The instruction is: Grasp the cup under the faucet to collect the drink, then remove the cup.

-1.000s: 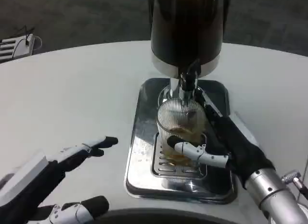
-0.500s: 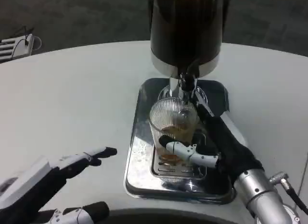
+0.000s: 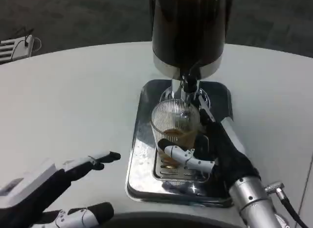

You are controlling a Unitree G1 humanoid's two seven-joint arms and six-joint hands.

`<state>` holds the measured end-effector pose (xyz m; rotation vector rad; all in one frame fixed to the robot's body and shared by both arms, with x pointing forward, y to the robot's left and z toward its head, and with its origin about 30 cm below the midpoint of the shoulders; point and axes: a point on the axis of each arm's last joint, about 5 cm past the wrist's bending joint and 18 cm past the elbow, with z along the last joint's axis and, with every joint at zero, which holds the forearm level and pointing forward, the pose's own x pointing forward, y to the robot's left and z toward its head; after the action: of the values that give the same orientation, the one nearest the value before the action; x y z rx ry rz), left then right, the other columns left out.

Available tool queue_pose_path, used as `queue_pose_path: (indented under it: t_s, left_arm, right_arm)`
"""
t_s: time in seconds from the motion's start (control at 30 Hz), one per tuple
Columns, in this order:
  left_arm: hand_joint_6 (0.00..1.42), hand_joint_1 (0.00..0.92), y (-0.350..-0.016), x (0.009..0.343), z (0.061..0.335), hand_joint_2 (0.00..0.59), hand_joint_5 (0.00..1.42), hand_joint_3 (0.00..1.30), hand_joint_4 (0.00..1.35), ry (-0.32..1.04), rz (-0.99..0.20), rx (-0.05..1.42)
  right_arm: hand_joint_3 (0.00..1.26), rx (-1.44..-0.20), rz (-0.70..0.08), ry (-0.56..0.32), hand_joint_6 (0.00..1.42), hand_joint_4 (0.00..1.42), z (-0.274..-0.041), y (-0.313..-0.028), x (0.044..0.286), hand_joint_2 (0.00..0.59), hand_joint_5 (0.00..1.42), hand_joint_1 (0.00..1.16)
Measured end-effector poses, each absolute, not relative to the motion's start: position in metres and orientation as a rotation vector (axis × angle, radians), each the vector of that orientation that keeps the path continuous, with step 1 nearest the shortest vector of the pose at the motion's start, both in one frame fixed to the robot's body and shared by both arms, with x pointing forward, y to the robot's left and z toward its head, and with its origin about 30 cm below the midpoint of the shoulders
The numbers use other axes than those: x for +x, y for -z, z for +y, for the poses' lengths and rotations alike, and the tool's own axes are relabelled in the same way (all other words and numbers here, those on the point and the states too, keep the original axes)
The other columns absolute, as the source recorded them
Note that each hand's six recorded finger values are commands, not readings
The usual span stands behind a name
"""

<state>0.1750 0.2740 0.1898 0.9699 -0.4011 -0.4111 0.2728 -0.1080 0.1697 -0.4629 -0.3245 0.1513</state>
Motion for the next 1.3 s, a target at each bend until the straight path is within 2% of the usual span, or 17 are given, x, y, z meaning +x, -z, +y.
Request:
queue_pose_path:
  t_s: [0.13,0.37,0.6,0.93,1.23,1.3]
  left_arm:
    - [0.14,0.0,-0.191,0.175,0.275,0.121,0.18,0.19,0.14,0.416,-0.394,0.976]
    - [0.14,0.0,-0.19,0.176,0.275,0.121,0.18,0.19,0.14,0.418,-0.383,0.974]
    - [0.14,0.0,-0.189,0.176,0.275,0.121,0.18,0.22,0.16,0.426,-0.36,0.974]
    - [0.14,0.0,-0.188,0.176,0.277,0.122,0.18,0.23,0.17,0.434,-0.335,0.972]
    - [0.15,0.0,-0.187,0.177,0.277,0.123,0.19,0.23,0.18,0.443,-0.322,0.968]
    - [0.15,0.0,-0.187,0.177,0.277,0.123,0.19,0.23,0.18,0.444,-0.32,0.966]
  right_arm:
    - [0.0,-0.45,-0.328,-0.137,0.22,0.08,-0.105,-0.169,0.273,0.239,0.13,0.75]
    - [0.16,-0.403,-0.338,-0.113,0.43,0.23,-0.094,-0.167,0.27,0.251,0.27,0.76]
    - [0.25,-0.395,-0.362,-0.133,0.47,0.3,-0.078,-0.16,0.264,0.249,0.31,0.78]
    - [0.37,-0.421,-0.394,-0.076,0.53,0.42,-0.064,-0.154,0.259,0.265,0.41,0.82]
    - [0.54,-0.4,-0.398,0.013,0.76,0.64,-0.055,-0.15,0.256,0.29,0.63,0.81]
    - [0.57,-0.392,-0.397,0.03,0.85,0.69,-0.054,-0.149,0.256,0.3,0.68,0.82]
